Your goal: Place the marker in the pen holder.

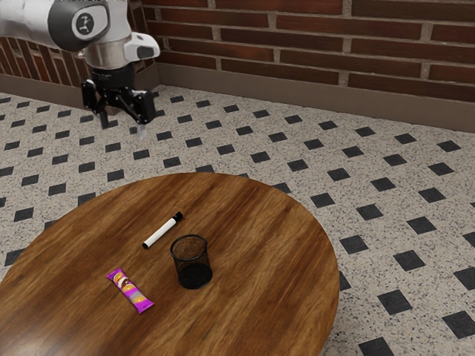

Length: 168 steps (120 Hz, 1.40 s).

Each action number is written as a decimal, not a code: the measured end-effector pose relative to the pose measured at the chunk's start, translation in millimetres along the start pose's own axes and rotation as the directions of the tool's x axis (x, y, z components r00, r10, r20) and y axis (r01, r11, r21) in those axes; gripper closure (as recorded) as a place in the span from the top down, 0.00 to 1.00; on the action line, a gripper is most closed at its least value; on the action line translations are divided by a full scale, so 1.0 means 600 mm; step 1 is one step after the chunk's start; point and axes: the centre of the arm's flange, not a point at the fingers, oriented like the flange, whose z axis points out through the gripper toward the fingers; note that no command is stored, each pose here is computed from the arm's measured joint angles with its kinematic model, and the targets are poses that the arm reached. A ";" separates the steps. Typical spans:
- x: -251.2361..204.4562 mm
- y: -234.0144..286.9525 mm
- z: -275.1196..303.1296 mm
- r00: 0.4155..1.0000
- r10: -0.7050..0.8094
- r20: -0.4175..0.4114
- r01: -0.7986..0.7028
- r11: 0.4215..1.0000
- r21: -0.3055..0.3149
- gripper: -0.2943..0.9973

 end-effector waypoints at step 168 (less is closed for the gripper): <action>0.225 -0.024 0.604 0.978 0.026 0.208 -0.030 0.999 0.016 0.77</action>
